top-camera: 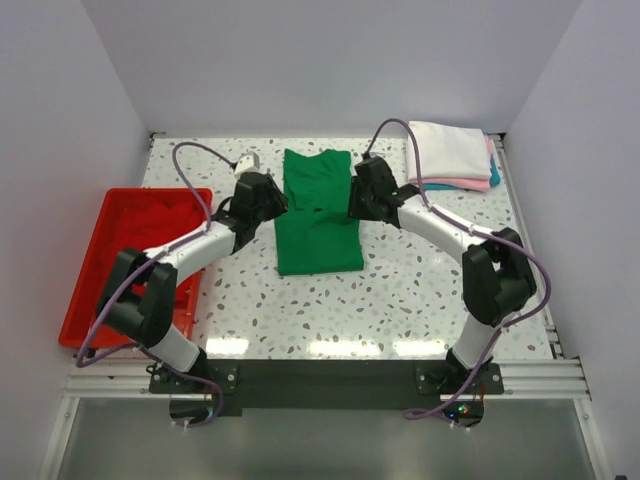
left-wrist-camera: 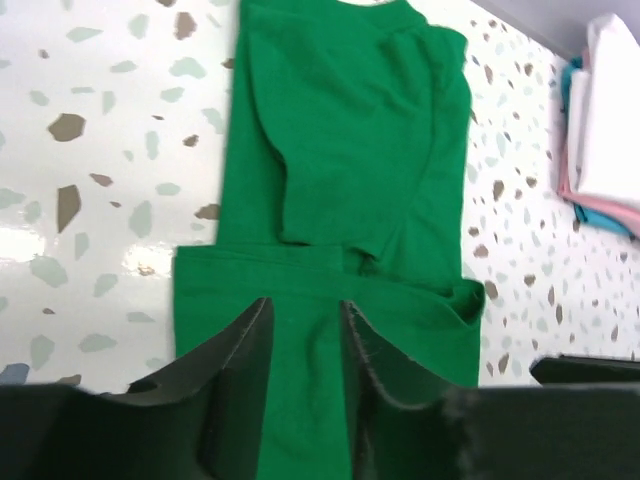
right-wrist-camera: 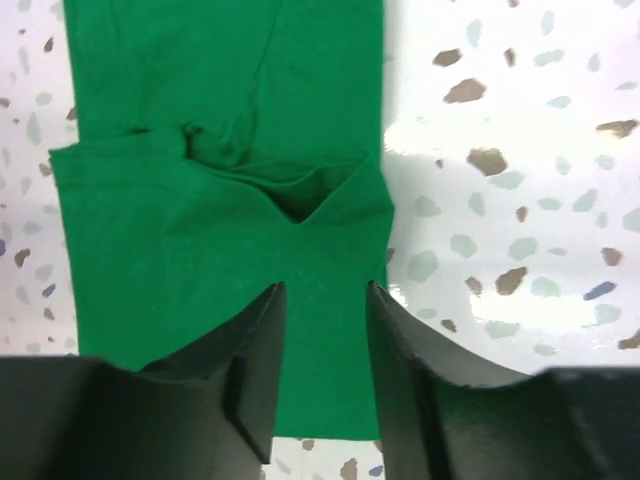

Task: Fold and stack the t-shirts
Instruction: Fold the tshirt

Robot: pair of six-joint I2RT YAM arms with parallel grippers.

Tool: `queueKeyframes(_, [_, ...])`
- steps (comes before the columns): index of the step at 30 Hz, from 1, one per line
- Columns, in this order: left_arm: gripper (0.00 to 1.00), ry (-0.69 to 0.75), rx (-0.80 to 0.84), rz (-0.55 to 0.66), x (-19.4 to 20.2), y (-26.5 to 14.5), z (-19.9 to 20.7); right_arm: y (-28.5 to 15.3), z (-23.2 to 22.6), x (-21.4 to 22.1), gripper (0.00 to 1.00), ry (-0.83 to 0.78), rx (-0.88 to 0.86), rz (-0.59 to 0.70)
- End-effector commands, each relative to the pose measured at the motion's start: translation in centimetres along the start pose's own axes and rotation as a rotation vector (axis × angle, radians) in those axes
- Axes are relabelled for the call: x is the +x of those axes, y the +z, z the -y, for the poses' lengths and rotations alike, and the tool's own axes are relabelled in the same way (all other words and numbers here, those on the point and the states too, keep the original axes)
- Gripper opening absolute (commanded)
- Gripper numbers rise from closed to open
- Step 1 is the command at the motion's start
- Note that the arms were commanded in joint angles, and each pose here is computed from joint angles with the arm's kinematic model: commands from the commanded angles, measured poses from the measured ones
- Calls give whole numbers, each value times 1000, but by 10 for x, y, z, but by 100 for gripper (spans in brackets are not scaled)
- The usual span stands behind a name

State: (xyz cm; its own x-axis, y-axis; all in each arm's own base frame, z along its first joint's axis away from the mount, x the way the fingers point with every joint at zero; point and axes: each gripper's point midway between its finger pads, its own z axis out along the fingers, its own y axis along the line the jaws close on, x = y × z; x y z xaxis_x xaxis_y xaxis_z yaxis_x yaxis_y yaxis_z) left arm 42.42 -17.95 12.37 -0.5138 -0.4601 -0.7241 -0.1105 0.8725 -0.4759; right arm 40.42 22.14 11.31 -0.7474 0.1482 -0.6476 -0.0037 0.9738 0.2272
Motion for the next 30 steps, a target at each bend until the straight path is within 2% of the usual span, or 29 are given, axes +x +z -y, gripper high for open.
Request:
queueKeyframes(1, [35,-9,52,-30,16,-14,20,5,-17,9,40,-17,-63,-13])
queueKeyframes(4, [22,45,77,-97,53,-13,40,26,-31,6,36,-22,-94,-32])
queueKeyframes(7, [14,57,57,-173,88,-8,39,53,-26,14,34,-45,-33,-88])
queueKeyframes(13, [10,65,8,-282,148,-12,14,79,2,29,35,17,33,-132])
queueKeyframes(18, [9,76,-47,-331,175,-20,-7,68,8,35,40,49,30,-136])
queueKeyframes(23, [9,89,-60,-346,182,-30,-16,45,12,33,50,44,24,-123])
queueKeyframes(27, [10,94,-54,-333,178,-33,-16,6,10,21,50,62,-17,-67])
queueKeyframes(30, [10,99,-44,-325,173,-35,-12,-9,17,46,49,54,-9,-89])
